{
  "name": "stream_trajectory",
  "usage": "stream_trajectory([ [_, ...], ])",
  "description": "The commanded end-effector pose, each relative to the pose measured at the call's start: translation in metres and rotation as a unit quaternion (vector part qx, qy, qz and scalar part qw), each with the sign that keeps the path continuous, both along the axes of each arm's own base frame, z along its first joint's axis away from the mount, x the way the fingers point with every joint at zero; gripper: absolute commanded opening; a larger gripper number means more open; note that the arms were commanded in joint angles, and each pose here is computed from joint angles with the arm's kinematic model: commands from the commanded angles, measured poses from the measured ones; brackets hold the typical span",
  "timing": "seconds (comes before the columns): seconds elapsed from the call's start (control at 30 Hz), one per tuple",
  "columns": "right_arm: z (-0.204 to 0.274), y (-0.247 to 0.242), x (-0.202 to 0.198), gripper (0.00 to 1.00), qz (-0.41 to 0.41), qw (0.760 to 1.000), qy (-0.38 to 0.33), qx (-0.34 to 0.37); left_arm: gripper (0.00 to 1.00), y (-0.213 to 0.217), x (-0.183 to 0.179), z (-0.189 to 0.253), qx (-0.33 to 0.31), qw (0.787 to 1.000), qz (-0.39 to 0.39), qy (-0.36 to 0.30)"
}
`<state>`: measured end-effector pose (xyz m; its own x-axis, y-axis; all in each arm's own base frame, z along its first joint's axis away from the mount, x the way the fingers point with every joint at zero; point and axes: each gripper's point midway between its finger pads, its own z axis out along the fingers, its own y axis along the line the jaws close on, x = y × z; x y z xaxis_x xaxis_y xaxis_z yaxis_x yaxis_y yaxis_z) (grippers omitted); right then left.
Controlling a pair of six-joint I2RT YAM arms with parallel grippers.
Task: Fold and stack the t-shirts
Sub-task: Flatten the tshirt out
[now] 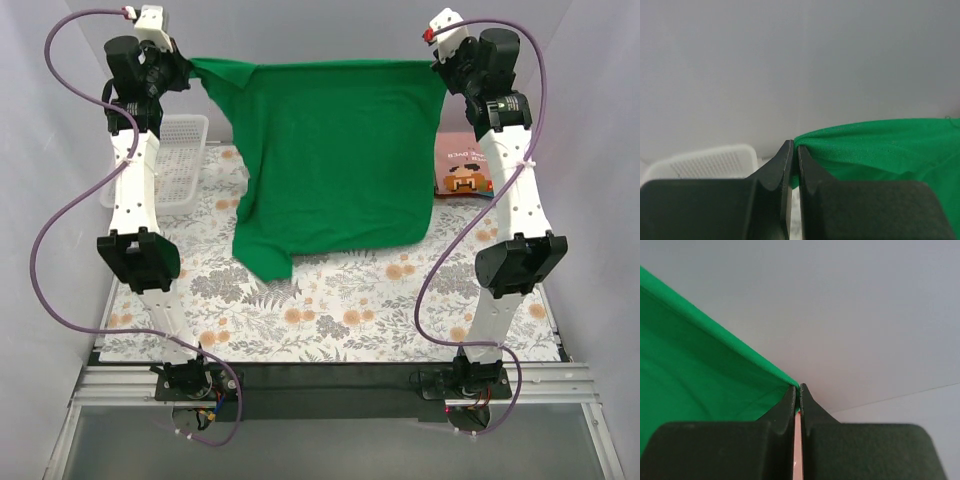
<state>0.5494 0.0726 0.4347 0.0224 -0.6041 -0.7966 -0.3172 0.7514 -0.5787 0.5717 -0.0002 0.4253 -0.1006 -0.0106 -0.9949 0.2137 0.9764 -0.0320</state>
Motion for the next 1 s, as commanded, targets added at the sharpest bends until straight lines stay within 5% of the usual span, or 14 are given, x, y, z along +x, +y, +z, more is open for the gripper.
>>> stream_trajectory([
  [0.0,0.152,-0.032,-0.027,0.01,-0.069,0.967,-0.240,0.050,0.00,0.016,-0.033,0.145,0.008,0.981,0.038,-0.190],
  [0.13,0.198,-0.037,-0.048,0.01,-0.068,0.940,-0.328,0.071,0.00,0.020,-0.061,0.190,0.036,0.956,0.056,-0.287],
  [0.33,0.161,-0.025,-0.035,0.01,-0.033,0.954,-0.289,0.068,0.00,0.019,-0.071,0.154,0.075,0.956,0.056,-0.278],
  [0.53,-0.001,0.007,-0.026,0.01,0.049,0.991,-0.120,0.039,0.00,-0.002,-0.062,-0.004,0.090,0.987,-0.021,-0.135],
  [0.73,-0.135,0.012,-0.051,0.01,0.080,0.997,0.005,-0.004,0.00,-0.015,-0.107,-0.159,0.102,0.992,-0.068,0.009],
  [0.97,-0.184,0.018,-0.065,0.01,0.107,0.991,0.074,-0.014,0.00,-0.014,-0.134,-0.232,0.101,0.985,-0.077,0.115],
])
